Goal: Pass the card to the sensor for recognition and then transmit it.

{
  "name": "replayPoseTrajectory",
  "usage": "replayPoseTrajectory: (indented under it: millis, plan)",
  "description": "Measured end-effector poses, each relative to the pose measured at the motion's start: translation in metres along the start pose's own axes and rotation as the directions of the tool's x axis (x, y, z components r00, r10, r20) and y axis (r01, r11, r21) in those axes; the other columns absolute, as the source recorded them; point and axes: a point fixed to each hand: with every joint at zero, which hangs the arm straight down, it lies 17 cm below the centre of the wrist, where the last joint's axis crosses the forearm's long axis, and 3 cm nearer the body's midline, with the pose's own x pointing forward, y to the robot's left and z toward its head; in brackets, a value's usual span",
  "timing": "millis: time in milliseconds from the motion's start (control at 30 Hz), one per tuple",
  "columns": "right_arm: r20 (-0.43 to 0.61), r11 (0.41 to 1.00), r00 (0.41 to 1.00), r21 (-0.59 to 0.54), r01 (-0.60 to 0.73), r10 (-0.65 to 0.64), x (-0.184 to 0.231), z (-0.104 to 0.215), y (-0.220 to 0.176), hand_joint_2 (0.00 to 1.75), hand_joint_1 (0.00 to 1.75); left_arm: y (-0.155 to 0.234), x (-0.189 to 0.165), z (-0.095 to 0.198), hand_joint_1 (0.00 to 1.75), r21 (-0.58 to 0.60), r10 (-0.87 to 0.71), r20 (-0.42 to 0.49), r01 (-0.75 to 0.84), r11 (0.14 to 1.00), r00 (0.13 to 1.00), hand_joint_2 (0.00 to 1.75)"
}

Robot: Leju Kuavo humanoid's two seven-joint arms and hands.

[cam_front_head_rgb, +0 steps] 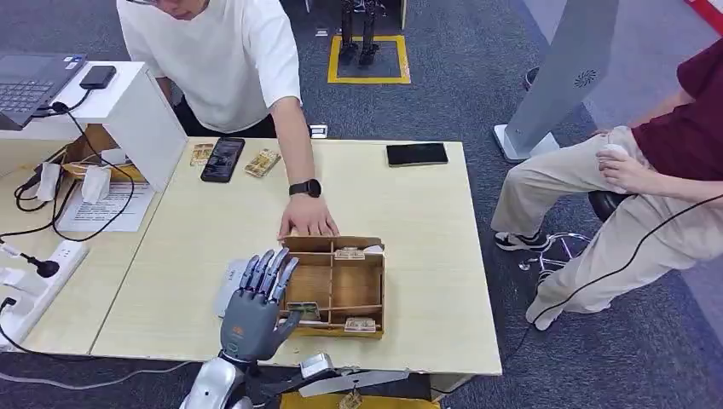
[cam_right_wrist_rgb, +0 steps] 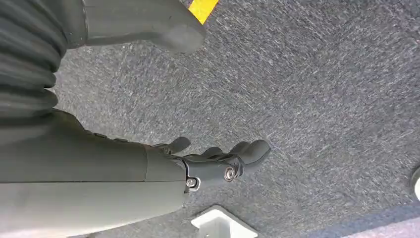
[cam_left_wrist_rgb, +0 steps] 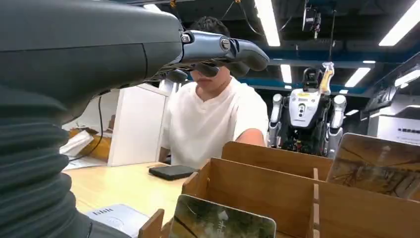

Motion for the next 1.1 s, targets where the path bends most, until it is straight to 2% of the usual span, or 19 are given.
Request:
replayPoseTrajectory:
  millis: [233,267,333,400,467,500,533,633,800,967,1000,1067,1100]
  plan:
    - [0.01,1.0,1.0,0.0,-0.008,0.008,0.002,-0.001,-0.001,1.75,0.0,-0.003,0.003,0.001,0.0,-0.009,-0.002,0.031,0.002,1.0,1.0,1.75]
    - [0.012,1.0,1.0,-0.001,-0.008,0.008,0.002,-0.001,-0.002,1.75,0.0,-0.004,0.004,0.001,0.16,-0.012,-0.002,0.036,0.002,1.0,0.999,1.75]
    - [0.012,1.0,1.0,-0.002,-0.008,0.008,0.002,-0.002,-0.002,1.75,0.0,-0.005,0.004,0.001,0.21,-0.014,0.002,0.038,-0.002,1.0,0.999,1.75]
    - [0.011,1.0,1.0,-0.004,-0.009,0.009,0.002,-0.002,-0.003,1.75,0.0,-0.006,0.003,0.002,0.37,-0.016,0.006,0.037,-0.005,1.0,0.999,1.75]
    - [0.012,1.0,1.0,-0.005,-0.009,0.009,0.002,-0.002,-0.003,1.75,0.0,-0.006,0.004,0.002,0.37,-0.016,0.008,0.039,-0.007,1.0,0.999,1.75]
    - [0.013,1.0,1.0,-0.006,-0.009,0.009,0.003,-0.003,-0.004,1.75,0.0,-0.006,0.004,0.002,0.44,-0.016,0.008,0.041,-0.008,1.0,0.999,1.75]
    - [0.013,1.0,1.0,-0.006,-0.01,0.01,0.003,-0.003,-0.004,1.75,0.0,-0.006,0.004,0.002,0.58,-0.017,0.008,0.044,-0.008,1.0,0.999,1.75]
    - [0.015,1.0,1.0,-0.006,-0.01,0.01,0.003,-0.003,-0.004,1.75,0.0,-0.006,0.005,0.002,0.47,-0.016,0.008,0.048,-0.008,1.0,0.999,1.75]
    - [0.019,1.0,1.0,-0.008,-0.013,0.013,0.004,-0.003,-0.005,1.75,0.0,-0.008,0.005,0.003,0.58,-0.022,0.009,0.05,-0.007,1.0,0.999,1.75]
    - [0.013,1.0,1.0,-0.009,-0.012,0.013,0.003,-0.003,-0.005,1.75,0.0,-0.013,0.005,0.005,0.52,-0.036,0.006,0.044,-0.005,0.999,0.999,1.75]
    - [0.013,1.0,1.0,-0.008,-0.013,0.013,0.003,-0.003,-0.005,1.75,0.0,-0.014,0.005,0.005,0.45,-0.039,0.007,0.044,-0.006,0.999,0.999,1.75]
    - [0.014,1.0,1.0,-0.009,-0.013,0.013,0.003,-0.003,-0.005,1.75,0.0,-0.015,0.006,0.006,0.45,-0.044,0.009,0.044,-0.007,0.999,0.999,1.75]
    - [0.014,1.0,1.0,-0.009,-0.013,0.013,0.003,-0.003,-0.005,1.75,0.0,-0.017,0.007,0.006,0.26,-0.048,0.011,0.045,-0.009,0.999,0.999,1.75]
